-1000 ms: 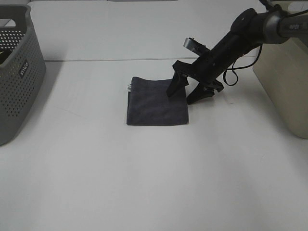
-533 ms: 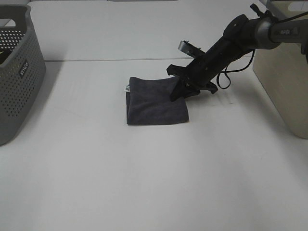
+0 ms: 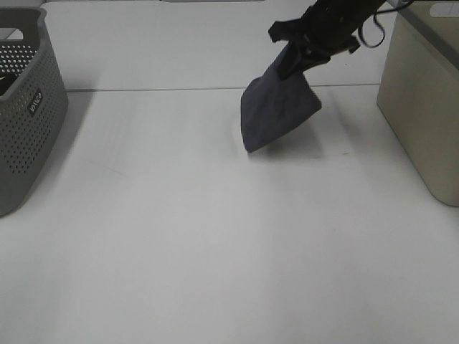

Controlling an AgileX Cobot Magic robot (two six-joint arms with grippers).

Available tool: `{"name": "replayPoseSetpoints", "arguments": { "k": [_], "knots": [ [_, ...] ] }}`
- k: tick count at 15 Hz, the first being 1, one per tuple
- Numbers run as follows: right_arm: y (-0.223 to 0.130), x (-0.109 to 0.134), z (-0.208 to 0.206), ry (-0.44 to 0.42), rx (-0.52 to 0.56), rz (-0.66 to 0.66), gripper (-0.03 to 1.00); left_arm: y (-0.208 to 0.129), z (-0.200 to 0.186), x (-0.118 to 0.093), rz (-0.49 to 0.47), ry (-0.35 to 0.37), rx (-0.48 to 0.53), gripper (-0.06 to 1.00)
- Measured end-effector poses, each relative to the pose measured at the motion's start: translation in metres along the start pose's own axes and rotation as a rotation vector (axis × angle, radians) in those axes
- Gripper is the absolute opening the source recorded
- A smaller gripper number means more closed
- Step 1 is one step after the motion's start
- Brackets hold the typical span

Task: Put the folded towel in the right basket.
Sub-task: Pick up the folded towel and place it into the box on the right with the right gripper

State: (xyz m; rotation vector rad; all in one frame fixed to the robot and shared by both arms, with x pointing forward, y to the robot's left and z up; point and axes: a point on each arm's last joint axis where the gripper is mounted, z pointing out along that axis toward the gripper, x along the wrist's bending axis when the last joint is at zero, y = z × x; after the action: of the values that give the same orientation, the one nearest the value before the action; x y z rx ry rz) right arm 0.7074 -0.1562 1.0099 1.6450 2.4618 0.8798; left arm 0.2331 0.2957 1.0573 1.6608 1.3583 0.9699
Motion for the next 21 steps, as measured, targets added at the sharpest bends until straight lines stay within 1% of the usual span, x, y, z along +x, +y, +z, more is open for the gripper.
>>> {"name": "replayPoseSetpoints", "arguments": {
  "k": [3,4,5,6,7,8,9,11,13,14,16,17,19,20,21],
  "knots": [
    [0.012,0.013,-0.074,-0.153,-0.109,-0.036,0.05,0.0,0.0,0.0,0.0,0.0,0.0,0.99],
    [0.014,0.015,-0.099,-0.223,-0.147,-0.04,0.05,0.0,0.0,0.0,0.0,0.0,0.0,0.99],
    [0.014,0.012,-0.121,-0.293,-0.181,-0.019,0.05,0.0,0.0,0.0,0.0,0.0,0.0,0.99],
    [0.013,0.006,-0.14,-0.353,-0.208,0.005,0.05,0.0,0.0,0.0,0.0,0.0,0.0,0.99],
    [0.011,0.001,-0.151,-0.382,-0.219,0.019,0.05,0.0,0.0,0.0,0.0,0.0,0.0,0.99],
    [0.008,-0.009,-0.169,-0.418,-0.239,0.056,0.05,0.0,0.0,0.0,0.0,0.0,0.0,0.99],
    [-0.001,-0.038,-0.201,-0.462,-0.284,0.142,0.05,0.0,0.0,0.0,0.0,0.0,0.0,0.99],
    [-0.013,-0.074,-0.224,-0.501,-0.306,0.241,0.04,0.0,0.0,0.0,0.0,0.0,0.0,0.99],
    [-0.029,-0.107,-0.242,-0.547,-0.3,0.339,0.04,0.0,0.0,0.0,0.0,0.0,0.0,0.99],
    [-0.036,-0.12,-0.25,-0.568,-0.303,0.381,0.04,0.0,0.0,0.0,0.0,0.0,0.0,0.99],
    [-0.047,-0.138,-0.258,-0.592,-0.292,0.441,0.04,0.0,0.0,0.0,0.0,0.0,0.0,0.99],
    [-0.053,-0.149,-0.256,-0.6,-0.27,0.468,0.04,0.0,0.0,0.0,0.0,0.0,0.0,0.99],
    [-0.058,-0.163,-0.238,-0.582,-0.198,0.499,0.05,0.0,0.0,0.0,0.0,0.0,0.0,0.99],
    [-0.059,-0.169,-0.225,-0.557,-0.159,0.513,0.08,0.0,0.0,0.0,0.0,0.0,0.0,0.99],
    [-0.061,-0.174,-0.214,-0.532,-0.128,0.535,0.15,0.0,0.0,0.0,0.0,0.0,0.0,0.99]
  ]
}}
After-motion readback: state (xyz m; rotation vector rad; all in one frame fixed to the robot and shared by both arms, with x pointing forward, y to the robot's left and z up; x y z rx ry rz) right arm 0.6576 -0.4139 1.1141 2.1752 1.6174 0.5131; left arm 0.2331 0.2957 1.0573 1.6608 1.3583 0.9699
